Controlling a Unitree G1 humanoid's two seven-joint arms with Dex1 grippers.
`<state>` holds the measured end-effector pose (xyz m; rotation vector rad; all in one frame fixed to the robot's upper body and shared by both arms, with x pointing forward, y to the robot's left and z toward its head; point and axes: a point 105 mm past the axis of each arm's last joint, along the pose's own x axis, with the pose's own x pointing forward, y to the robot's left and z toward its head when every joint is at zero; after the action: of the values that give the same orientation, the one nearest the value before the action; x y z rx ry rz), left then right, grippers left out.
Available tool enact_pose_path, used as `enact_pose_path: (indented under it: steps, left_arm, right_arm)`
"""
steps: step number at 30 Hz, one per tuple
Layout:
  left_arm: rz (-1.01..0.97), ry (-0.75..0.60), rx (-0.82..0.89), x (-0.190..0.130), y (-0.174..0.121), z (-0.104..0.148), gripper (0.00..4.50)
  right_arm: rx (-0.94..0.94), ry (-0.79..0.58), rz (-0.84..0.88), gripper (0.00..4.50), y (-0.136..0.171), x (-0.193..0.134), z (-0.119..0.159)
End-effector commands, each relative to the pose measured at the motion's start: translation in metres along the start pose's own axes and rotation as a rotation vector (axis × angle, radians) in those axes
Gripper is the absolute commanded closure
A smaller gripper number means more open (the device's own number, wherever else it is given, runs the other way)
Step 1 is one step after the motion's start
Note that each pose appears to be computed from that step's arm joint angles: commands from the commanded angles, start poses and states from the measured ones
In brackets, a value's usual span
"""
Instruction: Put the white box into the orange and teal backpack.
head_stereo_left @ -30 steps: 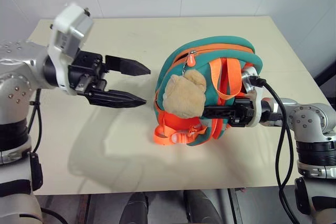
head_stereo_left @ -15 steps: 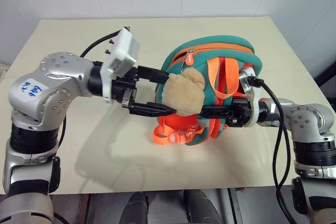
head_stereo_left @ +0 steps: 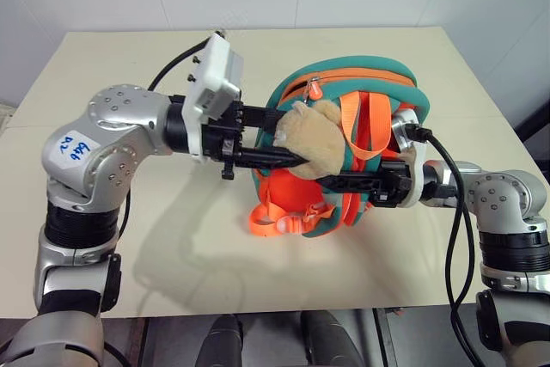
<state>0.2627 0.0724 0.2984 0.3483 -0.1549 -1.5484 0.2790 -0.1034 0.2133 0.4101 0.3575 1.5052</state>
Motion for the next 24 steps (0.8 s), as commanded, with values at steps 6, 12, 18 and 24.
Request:
enact_pose_path:
  steps: [6, 12, 18, 24]
  left_arm:
    - [0.034, 0.070, -0.003, -0.049, -0.002, 0.014, 3.80]
    - [0.118, 0.193, -0.155, -0.094, 0.003, -0.005, 3.80]
    - [0.203, 0.332, -0.317, -0.123, 0.008, -0.067, 3.80]
    - [0.187, 0.362, -0.422, -0.107, 0.007, -0.130, 3.80]
  right_arm:
    - [-0.031, -0.018, 0.027, 4.50, 0.009, 0.000, 0.004]
    - [-0.030, -0.024, 0.023, 4.50, 0.009, 0.000, 0.004]
    - [-0.029, -0.032, 0.017, 4.50, 0.010, 0.000, 0.003]
    - [-0.026, -0.040, 0.012, 4.50, 0.012, 0.000, 0.002]
